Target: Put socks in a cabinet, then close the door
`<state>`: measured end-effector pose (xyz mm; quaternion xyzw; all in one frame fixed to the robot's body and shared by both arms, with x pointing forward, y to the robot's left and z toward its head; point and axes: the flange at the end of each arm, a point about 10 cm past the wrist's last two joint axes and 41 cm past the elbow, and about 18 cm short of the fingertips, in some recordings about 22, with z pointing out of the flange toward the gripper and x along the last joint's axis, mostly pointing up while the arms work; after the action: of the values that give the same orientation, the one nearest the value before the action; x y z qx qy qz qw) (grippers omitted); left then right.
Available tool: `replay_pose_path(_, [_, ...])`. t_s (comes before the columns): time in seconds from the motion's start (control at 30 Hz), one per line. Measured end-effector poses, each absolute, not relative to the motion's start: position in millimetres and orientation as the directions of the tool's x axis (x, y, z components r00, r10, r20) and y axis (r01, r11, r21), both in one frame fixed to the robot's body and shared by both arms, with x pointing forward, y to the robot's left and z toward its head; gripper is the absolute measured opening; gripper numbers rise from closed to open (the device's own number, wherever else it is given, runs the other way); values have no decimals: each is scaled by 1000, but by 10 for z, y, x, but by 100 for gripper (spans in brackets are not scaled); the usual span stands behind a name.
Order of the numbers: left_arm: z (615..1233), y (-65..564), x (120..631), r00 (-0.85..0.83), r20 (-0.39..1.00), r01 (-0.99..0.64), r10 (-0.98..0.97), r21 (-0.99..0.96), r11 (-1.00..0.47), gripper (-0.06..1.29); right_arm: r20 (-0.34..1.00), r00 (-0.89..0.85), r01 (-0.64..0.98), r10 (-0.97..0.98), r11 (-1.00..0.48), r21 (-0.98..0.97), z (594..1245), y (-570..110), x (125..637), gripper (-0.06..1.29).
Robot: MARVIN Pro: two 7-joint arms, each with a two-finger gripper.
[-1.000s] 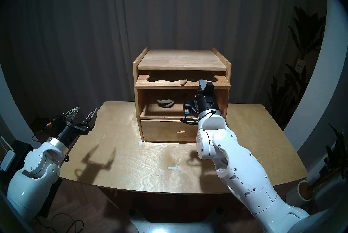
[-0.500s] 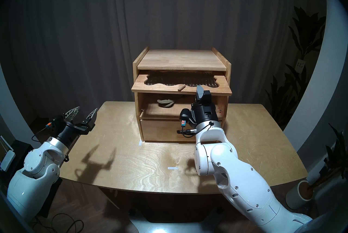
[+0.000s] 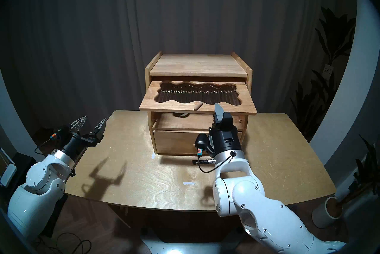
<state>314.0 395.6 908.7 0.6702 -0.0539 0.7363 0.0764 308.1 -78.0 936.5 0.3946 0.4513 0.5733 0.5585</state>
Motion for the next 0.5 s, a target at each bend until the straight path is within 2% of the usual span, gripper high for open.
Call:
replay_pose_path(0.2, [9087, 3956, 3140, -90, 995, -185, 40, 23, -983, 126, -37, -78, -251, 996, 16, 968, 9333, -781, 2952, 7])
replay_pose_path(0.3, [9087, 3956, 3140, -90, 995, -185, 40, 23, -983, 126, 16, -114, -176, 993, -36, 984, 9292, -752, 2888, 6])
replay_pose_path(0.5, [9083, 3957, 3141, -89, 995, -185, 41, 24, -983, 126, 113, -236, 105, 965, -90, 990, 8982, -653, 2720, 5])
